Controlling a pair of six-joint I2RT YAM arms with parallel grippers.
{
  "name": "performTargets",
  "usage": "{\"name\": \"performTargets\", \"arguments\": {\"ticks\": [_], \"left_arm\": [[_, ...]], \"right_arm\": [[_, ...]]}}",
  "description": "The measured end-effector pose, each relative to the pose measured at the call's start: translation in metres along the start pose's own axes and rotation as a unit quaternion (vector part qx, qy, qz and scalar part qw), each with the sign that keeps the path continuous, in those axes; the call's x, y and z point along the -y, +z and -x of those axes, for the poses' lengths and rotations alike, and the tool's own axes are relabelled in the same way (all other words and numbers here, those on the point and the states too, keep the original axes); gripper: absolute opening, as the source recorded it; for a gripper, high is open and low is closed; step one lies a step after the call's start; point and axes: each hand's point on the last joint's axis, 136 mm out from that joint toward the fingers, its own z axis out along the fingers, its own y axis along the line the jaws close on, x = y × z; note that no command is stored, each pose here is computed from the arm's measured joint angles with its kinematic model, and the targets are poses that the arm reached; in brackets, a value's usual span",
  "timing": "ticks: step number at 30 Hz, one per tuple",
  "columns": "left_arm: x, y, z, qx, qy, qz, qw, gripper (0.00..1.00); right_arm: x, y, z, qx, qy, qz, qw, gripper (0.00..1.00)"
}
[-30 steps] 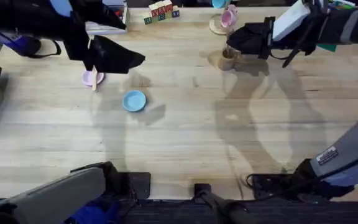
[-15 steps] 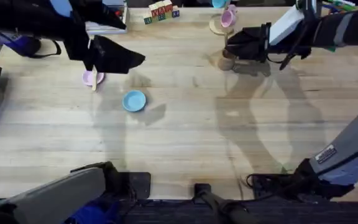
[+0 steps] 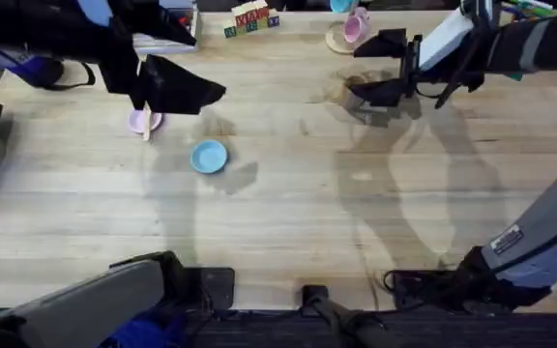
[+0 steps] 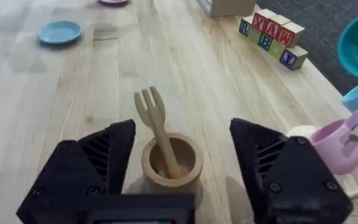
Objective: Pick up a utensil and set it on the pink plate, then put the other utensil in the container.
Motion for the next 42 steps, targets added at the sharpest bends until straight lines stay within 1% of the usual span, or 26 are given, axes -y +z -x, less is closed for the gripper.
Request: {"name": "performTargets", "arguments": {"ticks": [3,9,12,14,17,20,22,25,27,29,32,34,37,39,42], "left_arm": [[0.001,0.0,0.0,-0.001,-0.001,-0.001,1.0,0.995],[0.001,0.0,-0.001,-0.001,-0.003,-0.002,1.0,0.995],[0.001,0.0,-0.001,-0.001,-0.003,-0.002,1.0,0.995],[0.001,0.0,-0.001,-0.001,-0.003,-0.002,1.0,0.995],[0.001,0.0,-0.001,-0.001,-0.003,-0.002,1.0,0.995],[0.001,0.0,-0.001,-0.001,-0.003,-0.002,1.0,0.995],[0.001,0.0,-0.001,-0.001,-0.003,-0.002,1.0,0.995],[0.002,0.0,-0.001,-0.002,-0.004,-0.003,1.0,0.995],[0.002,0.0,-0.001,-0.002,-0.005,-0.004,1.0,0.995],[0.004,0.0,-0.002,-0.004,-0.009,-0.007,1.0,0.995],[0.005,0.0,-0.003,-0.005,-0.011,-0.008,1.0,0.995],[0.005,0.0,-0.003,-0.005,-0.011,-0.008,1.0,0.995],[0.005,0.0,-0.003,-0.005,-0.011,-0.008,1.0,0.995],[0.005,0.0,-0.003,-0.005,-0.011,-0.008,1.0,0.995],[0.005,0.0,-0.003,-0.005,-0.011,-0.008,1.0,0.995]], "right_arm": [[0.0,0.0,0.0,0.0,0.0,0.0,1.0,0.902],[0.0,0.0,0.0,0.0,0.011,0.0,1.0,0.988],[0.0,0.0,0.0,0.0,0.033,0.0,0.999,0.995],[0.002,0.0,0.002,0.0,0.058,-0.001,0.998,0.996],[0.011,-0.001,0.01,0.003,0.091,-0.005,0.996,0.996],[0.018,-0.004,0.025,0.005,0.117,-0.01,0.993,0.996],[0.016,-0.008,0.037,-0.004,0.138,-0.016,0.99,0.996],[0.009,-0.016,0.05,-0.047,0.176,-0.041,0.982,0.996],[0.002,-0.023,0.059,-0.09,0.192,-0.067,0.975,0.996],[-0.005,-0.027,0.071,-0.128,0.189,-0.089,0.97,0.995],[-0.02,-0.032,0.097,-0.167,0.167,-0.117,0.965,0.996],[-0.032,-0.038,0.116,-0.177,0.157,-0.129,0.963,0.996],[-0.053,-0.053,0.141,-0.185,0.165,-0.15,0.957,0.996],[-0.068,-0.064,0.155,-0.188,0.169,-0.162,0.954,0.995],[-0.087,-0.08,0.165,-0.204,0.181,-0.185,0.944,0.996]]}}
